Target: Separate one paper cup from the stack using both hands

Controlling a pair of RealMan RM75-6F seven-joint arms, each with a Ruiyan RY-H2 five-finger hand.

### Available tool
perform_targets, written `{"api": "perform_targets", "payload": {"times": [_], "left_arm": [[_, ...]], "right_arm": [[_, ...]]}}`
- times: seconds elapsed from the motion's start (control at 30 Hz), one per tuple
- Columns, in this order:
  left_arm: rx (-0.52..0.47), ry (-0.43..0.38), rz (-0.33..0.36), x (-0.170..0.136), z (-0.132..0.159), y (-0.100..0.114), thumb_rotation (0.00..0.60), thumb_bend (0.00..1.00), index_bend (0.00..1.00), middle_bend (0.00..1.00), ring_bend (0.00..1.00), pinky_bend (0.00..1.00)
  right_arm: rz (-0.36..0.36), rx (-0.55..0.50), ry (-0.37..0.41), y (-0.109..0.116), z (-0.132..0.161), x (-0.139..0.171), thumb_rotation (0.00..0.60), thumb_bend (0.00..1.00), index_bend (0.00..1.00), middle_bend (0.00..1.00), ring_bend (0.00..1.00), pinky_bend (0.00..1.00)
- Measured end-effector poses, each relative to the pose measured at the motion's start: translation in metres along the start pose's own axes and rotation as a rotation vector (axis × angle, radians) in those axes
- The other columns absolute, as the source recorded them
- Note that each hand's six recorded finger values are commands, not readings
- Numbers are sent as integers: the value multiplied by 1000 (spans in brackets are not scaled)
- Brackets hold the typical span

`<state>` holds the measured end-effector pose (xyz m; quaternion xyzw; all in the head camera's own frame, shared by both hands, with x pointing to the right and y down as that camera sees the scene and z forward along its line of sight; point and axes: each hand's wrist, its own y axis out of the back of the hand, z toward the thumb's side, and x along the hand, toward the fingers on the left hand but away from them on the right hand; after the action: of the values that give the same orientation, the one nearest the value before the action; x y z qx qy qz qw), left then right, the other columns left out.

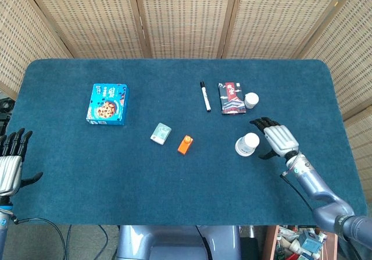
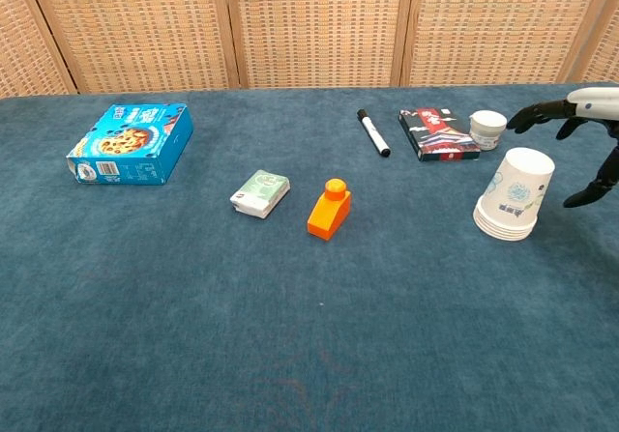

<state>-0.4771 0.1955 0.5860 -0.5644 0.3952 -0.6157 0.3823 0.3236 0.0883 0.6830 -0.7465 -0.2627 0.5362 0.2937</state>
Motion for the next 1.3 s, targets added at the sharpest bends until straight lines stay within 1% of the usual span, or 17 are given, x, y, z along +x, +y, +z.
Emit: {"api": "perform_targets", "payload": {"times": [0.2, 0.47, 0.6, 0.63, 0.73, 0.87, 1.1, 1.2, 1.3], "left_arm": [[11, 10, -8, 2, -1, -3, 600, 126, 0, 0, 0, 0], [17, 17, -11, 4, -2, -5, 600, 127, 0, 0, 0, 0], [19, 21, -13, 4, -3, -6, 600, 127, 0, 0, 0, 0], [19, 21, -13, 4, -3, -6, 600, 127, 0, 0, 0, 0], [19, 23, -14, 4, -4, -6, 600, 127, 0, 0, 0, 0], [21, 24, -15, 4, -3, -7, 600, 127, 0, 0, 0, 0], [21, 19, -20, 5, -2, -7, 600, 128, 0, 0, 0, 0], [19, 10, -25, 7, 0, -8, 600, 128, 0, 0, 0, 0], [9, -17, -26, 15, 6, -7, 600, 128, 0, 0, 0, 0]], "right_arm": [[10, -35, 28, -1, 8, -7, 600, 200, 237, 275, 182, 340], [25, -23, 54, -4, 22, -19, 600, 285, 335, 379, 273, 435], [20, -8, 57, -5, 24, -23, 600, 340, 438, 469, 358, 521], [16, -1, 55, -5, 24, -24, 600, 363, 470, 500, 388, 552], [2, 14, 50, -5, 24, -27, 600, 433, 526, 558, 454, 613], [-25, 45, 44, -3, 23, -29, 600, 480, 542, 579, 481, 662], [-52, 35, 59, 1, 26, -26, 600, 505, 550, 588, 489, 665], [-74, -8, 74, 8, 31, -24, 600, 505, 554, 592, 493, 665], [-97, -100, 91, 20, 38, -23, 600, 513, 559, 598, 499, 665]]}}
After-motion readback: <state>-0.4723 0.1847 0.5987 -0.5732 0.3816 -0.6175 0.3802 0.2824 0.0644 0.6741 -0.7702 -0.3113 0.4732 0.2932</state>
